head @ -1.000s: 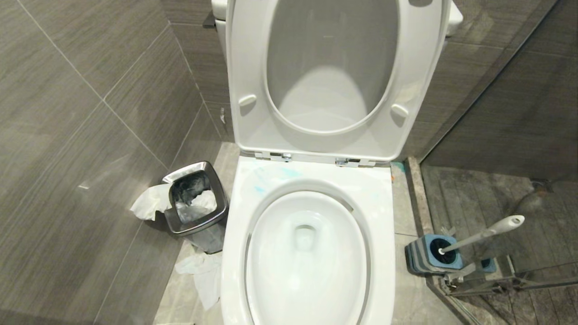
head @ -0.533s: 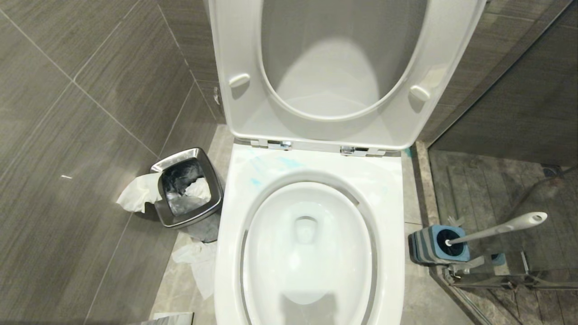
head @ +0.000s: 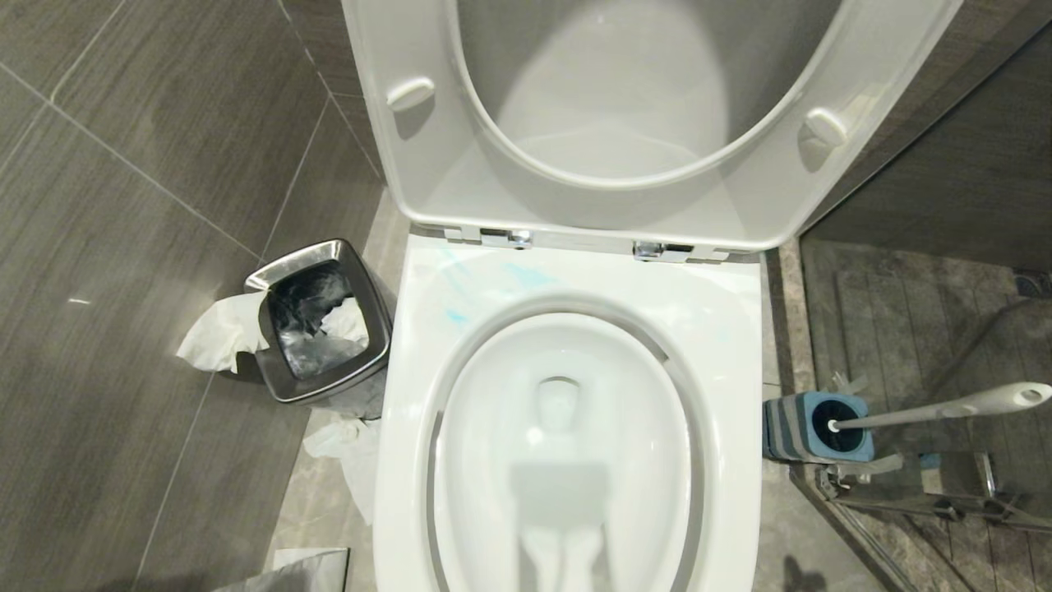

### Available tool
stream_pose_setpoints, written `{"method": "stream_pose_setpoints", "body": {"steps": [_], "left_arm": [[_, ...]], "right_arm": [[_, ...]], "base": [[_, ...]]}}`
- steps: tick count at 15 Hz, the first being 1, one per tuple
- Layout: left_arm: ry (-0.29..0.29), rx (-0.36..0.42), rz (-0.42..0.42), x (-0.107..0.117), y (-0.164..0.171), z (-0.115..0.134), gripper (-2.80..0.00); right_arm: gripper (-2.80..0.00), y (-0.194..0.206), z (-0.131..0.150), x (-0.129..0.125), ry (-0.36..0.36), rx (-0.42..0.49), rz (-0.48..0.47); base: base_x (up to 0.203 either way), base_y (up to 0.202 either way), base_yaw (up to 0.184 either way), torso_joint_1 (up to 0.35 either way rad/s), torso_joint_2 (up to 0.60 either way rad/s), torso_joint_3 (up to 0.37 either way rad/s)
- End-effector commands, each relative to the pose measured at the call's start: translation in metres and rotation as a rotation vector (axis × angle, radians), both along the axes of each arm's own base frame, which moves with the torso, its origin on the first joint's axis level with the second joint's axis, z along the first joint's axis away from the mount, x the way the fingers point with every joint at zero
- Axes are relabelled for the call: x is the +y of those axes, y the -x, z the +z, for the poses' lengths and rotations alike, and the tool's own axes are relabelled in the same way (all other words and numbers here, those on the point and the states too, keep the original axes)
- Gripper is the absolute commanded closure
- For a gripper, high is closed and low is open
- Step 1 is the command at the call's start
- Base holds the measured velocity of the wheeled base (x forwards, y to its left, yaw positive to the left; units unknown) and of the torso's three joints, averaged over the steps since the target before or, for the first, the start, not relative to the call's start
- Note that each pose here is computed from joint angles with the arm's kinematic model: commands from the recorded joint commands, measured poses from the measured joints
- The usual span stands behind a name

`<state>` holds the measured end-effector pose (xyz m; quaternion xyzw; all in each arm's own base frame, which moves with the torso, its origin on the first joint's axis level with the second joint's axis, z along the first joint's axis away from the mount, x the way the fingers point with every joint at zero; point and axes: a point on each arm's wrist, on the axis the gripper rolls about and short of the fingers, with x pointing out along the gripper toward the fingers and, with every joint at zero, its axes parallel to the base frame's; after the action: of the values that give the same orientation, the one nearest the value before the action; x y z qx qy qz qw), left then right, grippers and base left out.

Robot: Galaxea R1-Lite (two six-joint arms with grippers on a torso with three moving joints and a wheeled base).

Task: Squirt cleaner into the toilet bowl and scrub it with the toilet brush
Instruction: Pour in the cleaning agent

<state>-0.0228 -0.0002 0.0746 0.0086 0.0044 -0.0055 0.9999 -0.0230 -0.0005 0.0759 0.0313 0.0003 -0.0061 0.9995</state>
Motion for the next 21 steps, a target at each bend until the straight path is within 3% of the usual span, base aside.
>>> {"method": "stream_pose_setpoints", "body": {"steps": [1, 10, 21], "left_arm": [[0.000, 0.002, 0.000, 0.0000, -0.0002, -0.0003, 0.00], [0.000, 0.002, 0.000, 0.0000, -0.0002, -0.0003, 0.00], [0.003, 0.002, 0.000, 0.0000, -0.0002, -0.0003, 0.00]], "right_arm": [[0.00, -0.0001, 0.0000, 0.0000, 0.000, 0.002, 0.000], [0.00, -0.0001, 0.0000, 0.0000, 0.000, 0.002, 0.000], [0.00, -0.0002, 0.0000, 0.0000, 0.000, -0.001, 0.001]], "base": [[0.000, 0.000, 0.000, -0.001, 0.00, -0.191], [0.000, 0.000, 0.000, 0.004, 0.00, -0.191], [0.000, 0.000, 0.000, 0.000, 0.00, -0.069]]}}
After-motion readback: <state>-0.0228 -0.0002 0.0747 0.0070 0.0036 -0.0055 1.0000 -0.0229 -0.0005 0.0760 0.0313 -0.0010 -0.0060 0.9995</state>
